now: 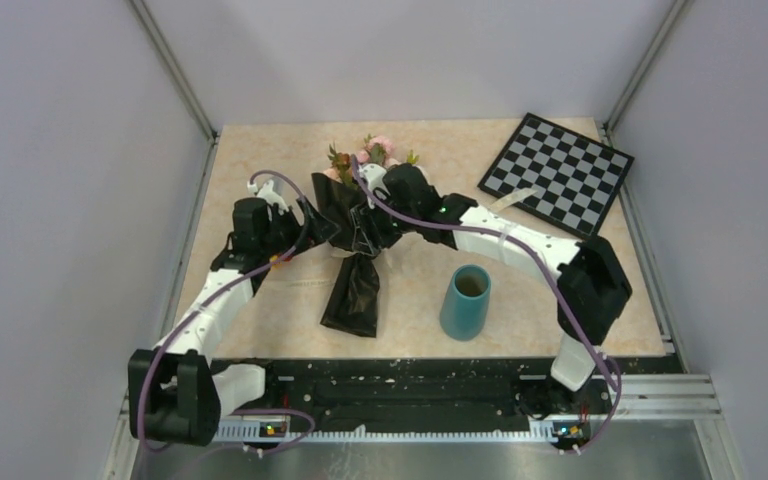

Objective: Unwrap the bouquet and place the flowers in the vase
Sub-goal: Untie the ribbon from the wrapping paper.

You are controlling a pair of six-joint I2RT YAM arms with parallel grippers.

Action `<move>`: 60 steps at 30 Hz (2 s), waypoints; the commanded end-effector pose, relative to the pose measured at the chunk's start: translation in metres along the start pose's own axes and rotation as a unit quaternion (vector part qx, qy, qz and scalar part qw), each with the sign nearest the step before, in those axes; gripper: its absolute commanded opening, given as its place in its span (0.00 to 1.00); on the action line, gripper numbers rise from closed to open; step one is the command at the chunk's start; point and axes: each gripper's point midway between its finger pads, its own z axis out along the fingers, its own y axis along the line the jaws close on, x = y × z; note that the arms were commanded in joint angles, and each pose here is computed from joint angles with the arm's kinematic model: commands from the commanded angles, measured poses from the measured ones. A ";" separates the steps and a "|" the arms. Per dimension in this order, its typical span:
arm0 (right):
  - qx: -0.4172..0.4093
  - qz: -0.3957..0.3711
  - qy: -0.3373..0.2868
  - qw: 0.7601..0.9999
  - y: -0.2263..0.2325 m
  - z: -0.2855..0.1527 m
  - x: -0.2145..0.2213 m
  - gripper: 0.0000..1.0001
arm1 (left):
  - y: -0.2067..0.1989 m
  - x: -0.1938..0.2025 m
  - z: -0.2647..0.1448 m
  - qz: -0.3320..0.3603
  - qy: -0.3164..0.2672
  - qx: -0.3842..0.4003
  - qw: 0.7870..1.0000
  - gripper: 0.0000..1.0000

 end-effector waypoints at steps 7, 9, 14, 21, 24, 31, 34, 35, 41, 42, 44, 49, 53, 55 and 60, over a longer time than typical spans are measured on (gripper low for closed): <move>-0.024 -0.033 0.020 0.999 0.000 0.051 -0.005 0.40 | -0.004 0.082 0.000 -0.068 0.063 0.048 0.995 0.77; -0.022 -0.040 0.032 0.998 -0.005 0.059 0.000 0.38 | -0.005 0.086 0.002 -0.069 0.068 0.050 0.994 0.72; -0.012 -0.048 0.053 0.997 -0.015 0.074 0.011 0.33 | -0.003 0.088 0.007 -0.068 0.073 0.045 0.994 0.62; -0.009 -0.053 0.056 0.997 -0.019 0.084 0.013 0.27 | 0.008 0.096 0.014 -0.070 0.086 0.027 0.993 0.52; -0.003 -0.056 0.061 0.997 -0.024 0.090 0.015 0.24 | 0.009 0.099 0.017 -0.071 0.090 0.027 0.993 0.46; 0.017 -0.068 0.073 0.995 -0.035 0.097 0.022 0.19 | 0.011 0.100 0.019 -0.071 0.090 0.022 0.993 0.34; 0.020 -0.071 0.080 0.994 -0.038 0.098 0.027 0.18 | 0.012 0.101 0.021 -0.072 0.093 0.022 0.993 0.29; 0.023 -0.071 0.081 0.994 -0.039 0.098 0.029 0.18 | 0.012 0.101 0.021 -0.073 0.094 0.022 0.993 0.27; 0.045 -0.078 0.085 0.992 -0.049 0.100 0.033 0.18 | 0.011 0.100 0.024 -0.073 0.095 0.023 0.993 0.17; 0.046 -0.077 0.086 0.992 -0.050 0.100 0.034 0.19 | 0.011 0.099 0.024 -0.072 0.095 0.022 0.993 0.16; 0.050 -0.078 0.089 0.992 -0.051 0.101 0.037 0.19 | 0.011 0.099 0.025 -0.072 0.095 0.023 0.993 0.13; 0.048 -0.100 0.101 0.989 -0.051 0.105 0.047 0.13 | 0.010 0.097 0.025 -0.074 0.093 0.023 0.993 0.06; 0.061 -0.094 0.081 0.990 -0.050 0.099 0.043 0.00 | 0.012 0.098 0.025 -0.075 0.092 0.018 0.993 0.00; 0.070 -0.078 0.053 0.993 -0.048 0.094 0.032 0.00 | 0.016 0.101 0.026 -0.077 0.095 0.013 0.992 0.00; 0.098 -0.052 -0.008 0.994 -0.048 0.073 0.011 0.00 | 0.027 0.111 0.026 -0.085 0.102 -0.009 0.991 0.00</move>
